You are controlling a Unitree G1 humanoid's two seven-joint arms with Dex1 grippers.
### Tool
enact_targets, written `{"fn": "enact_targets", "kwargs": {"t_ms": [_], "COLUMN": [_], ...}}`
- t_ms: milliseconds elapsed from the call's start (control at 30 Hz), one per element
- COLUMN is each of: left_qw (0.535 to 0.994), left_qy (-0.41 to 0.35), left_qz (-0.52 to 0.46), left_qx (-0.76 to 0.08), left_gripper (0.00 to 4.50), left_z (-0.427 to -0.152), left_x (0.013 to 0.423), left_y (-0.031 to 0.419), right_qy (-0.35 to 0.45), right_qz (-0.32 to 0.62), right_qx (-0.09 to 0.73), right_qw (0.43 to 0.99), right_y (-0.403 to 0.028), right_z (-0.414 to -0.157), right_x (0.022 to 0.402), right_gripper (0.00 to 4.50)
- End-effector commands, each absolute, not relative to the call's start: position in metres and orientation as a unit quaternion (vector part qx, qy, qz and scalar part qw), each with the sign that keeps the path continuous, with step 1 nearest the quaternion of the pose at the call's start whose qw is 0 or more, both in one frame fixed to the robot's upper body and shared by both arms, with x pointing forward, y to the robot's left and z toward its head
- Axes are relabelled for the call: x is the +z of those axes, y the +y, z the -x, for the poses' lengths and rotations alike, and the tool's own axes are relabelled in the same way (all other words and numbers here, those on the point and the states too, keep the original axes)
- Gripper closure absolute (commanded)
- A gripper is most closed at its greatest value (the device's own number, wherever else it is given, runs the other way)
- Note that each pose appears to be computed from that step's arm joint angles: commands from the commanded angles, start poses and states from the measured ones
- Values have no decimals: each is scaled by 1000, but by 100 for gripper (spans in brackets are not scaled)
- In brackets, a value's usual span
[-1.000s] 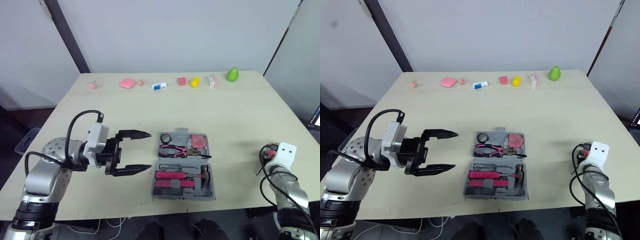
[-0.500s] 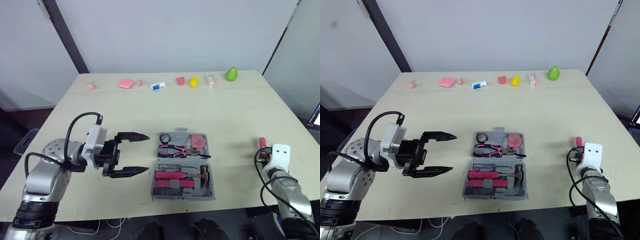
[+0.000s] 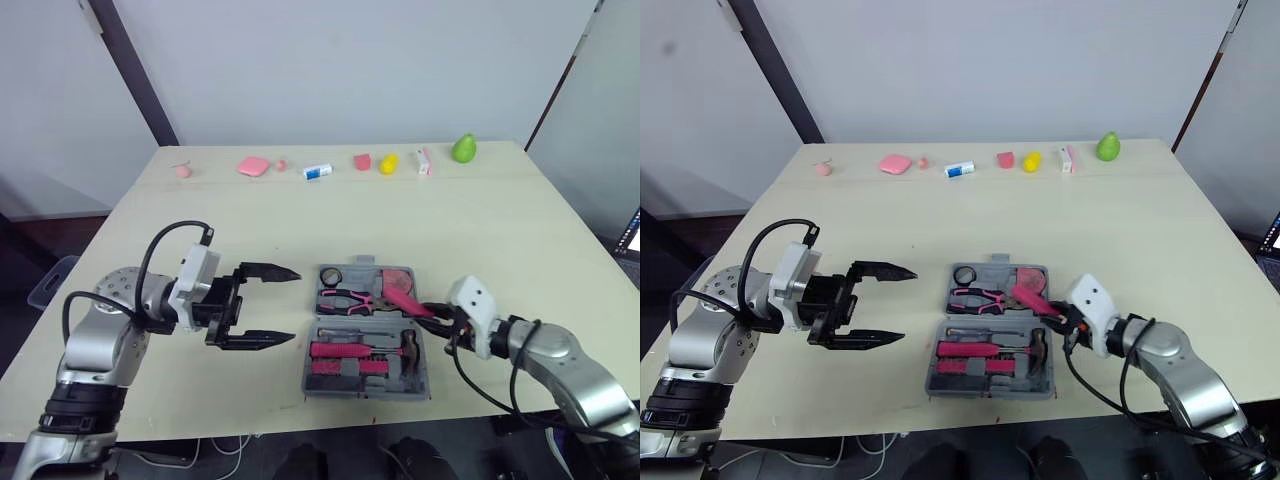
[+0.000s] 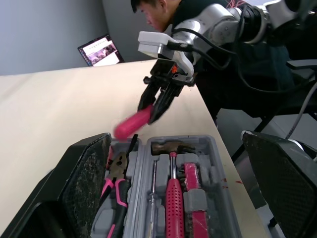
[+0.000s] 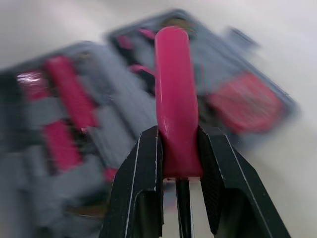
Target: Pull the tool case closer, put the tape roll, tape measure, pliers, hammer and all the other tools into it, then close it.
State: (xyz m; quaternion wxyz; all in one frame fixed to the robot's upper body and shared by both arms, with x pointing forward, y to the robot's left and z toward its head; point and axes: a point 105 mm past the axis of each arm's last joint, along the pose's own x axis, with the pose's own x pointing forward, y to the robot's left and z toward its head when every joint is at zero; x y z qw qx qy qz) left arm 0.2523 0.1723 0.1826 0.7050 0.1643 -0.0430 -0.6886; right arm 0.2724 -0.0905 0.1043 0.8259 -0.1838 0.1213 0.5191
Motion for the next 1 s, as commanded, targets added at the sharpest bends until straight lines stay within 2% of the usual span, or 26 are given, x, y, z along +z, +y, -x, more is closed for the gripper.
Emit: {"fn": "enact_targets", "kwargs": {"t_ms": [33,233,400,633,1000], "left_qw": [682,671,671,664,660], "left_qy": [-35,1,1,27,51], "left_qz": [-193,-211,-208,-212,-222], "left_qx": [-704,-711,-712,-716,-716], "left_gripper": [0,0,0,0,0], "left_z": [-246,-240,-236,-227,-217], "left_x": [183,173,170,157,146], "left_y": [178,186,188,194,204], "right_qy": [116,131,158,199,217], "right_qz": [215,241,255,286,295], "right_qx": [582,633,635,628,635], "right_qw": [776,724,712,695,680], "right_y": [-68,-35,-16,-15,-8], "right_z": [-257,-248,-245,-239,-232], "right_x": [112,108,100,84,73], "right_gripper": [404,404,404,404,404]}}
